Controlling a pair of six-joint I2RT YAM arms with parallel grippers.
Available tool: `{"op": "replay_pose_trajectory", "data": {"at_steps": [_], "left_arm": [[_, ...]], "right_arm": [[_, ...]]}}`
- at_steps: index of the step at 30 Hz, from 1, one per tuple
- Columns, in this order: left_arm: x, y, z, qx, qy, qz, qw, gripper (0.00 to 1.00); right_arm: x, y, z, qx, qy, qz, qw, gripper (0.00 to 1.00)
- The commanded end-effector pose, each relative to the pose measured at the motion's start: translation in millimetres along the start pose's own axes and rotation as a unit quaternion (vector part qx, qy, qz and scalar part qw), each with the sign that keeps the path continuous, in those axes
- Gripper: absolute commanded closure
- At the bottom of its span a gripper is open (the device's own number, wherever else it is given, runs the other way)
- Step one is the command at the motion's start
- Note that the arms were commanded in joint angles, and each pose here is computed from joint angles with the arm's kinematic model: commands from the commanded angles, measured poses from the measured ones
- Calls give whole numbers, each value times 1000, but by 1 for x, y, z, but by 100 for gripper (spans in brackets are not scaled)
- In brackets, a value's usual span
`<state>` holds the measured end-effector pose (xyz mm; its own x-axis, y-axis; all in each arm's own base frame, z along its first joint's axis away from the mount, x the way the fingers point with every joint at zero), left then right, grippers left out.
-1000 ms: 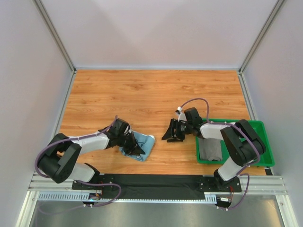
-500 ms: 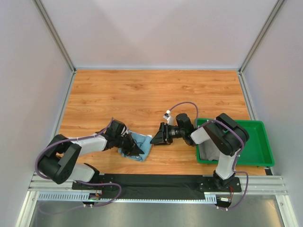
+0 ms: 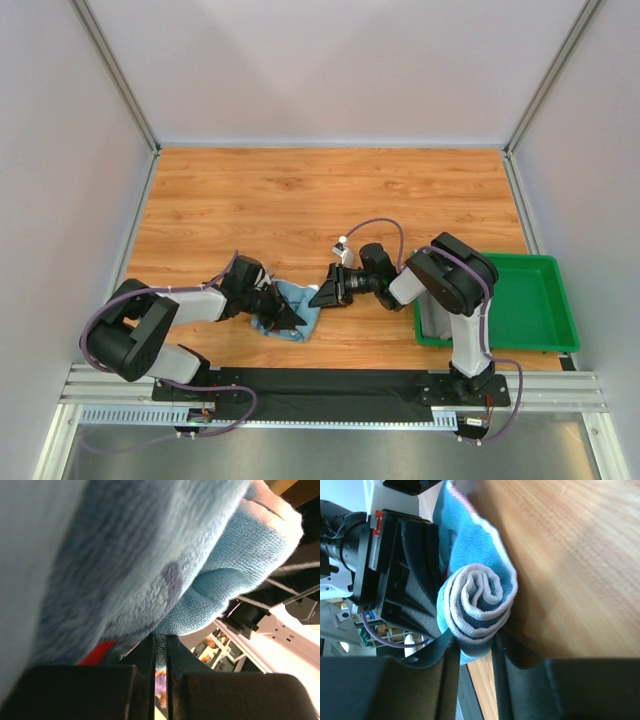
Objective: Roll the towels
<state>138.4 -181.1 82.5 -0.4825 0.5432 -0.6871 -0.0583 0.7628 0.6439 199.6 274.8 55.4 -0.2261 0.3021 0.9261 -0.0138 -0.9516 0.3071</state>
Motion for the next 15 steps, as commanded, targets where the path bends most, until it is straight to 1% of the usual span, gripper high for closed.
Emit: {"op": "replay_pose_trajectory", "data": {"at_steps": [1, 2, 3, 5, 6, 7, 8, 9, 11, 12, 13, 14, 15], "left_arm": [[5, -4, 2, -2, -1, 2, 1000, 100], [4, -4, 3, -2, -20, 2, 1000, 100], [3, -3, 4, -5, -34, 6, 999, 100], [-2, 1, 5, -5, -50, 45, 998, 100], [-2, 4, 9, -23, -83, 67, 994, 97], [-6, 9, 8, -25, -92, 91, 991, 94], [-8, 12, 8, -31, -107, 101, 989, 84], [-10, 16, 10, -48, -138, 114, 983, 79], [-20, 21, 6, -49, -166, 135, 976, 69], [-22, 22, 8, -60, -179, 152, 970, 68], [-29, 24, 4, -56, -205, 169, 962, 66], [-32, 25, 3, -58, -218, 183, 957, 65], [-33, 25, 7, -78, -233, 211, 946, 65]], "right_arm": [[-4, -12, 4, -17, 22, 0, 1000, 74], [-1, -12, 6, -23, 23, 6, 999, 81], [-1, -12, 7, -27, 23, 6, 999, 84], [2, -11, 9, -36, 21, -9, 999, 89], [3, -10, 10, -38, 28, -17, 999, 90], [6, -6, 11, -37, 23, -32, 999, 91], [6, -5, 13, -44, 23, -49, 998, 92], [5, -2, 14, -46, 31, -60, 997, 93], [6, 4, 16, -55, 20, -94, 994, 96], [3, 8, 18, -60, 17, -109, 992, 96], [-1, 12, 14, -52, -1, -138, 989, 98], [0, 16, 19, -70, 1, -164, 984, 98], [-1, 19, 18, -70, -2, -186, 980, 99]]}}
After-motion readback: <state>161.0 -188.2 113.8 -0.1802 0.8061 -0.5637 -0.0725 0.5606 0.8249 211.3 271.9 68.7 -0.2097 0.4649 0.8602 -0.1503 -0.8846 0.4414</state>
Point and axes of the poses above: each gripper's point midway between its finger pads, its own y axis back along the fingers, its own x axis along the line the jaws close on, z = x × y, the point moved 8 cm from there along y, back along the fingers, and after that the axes turned 2 degrees about y, right-handed, at the moved point
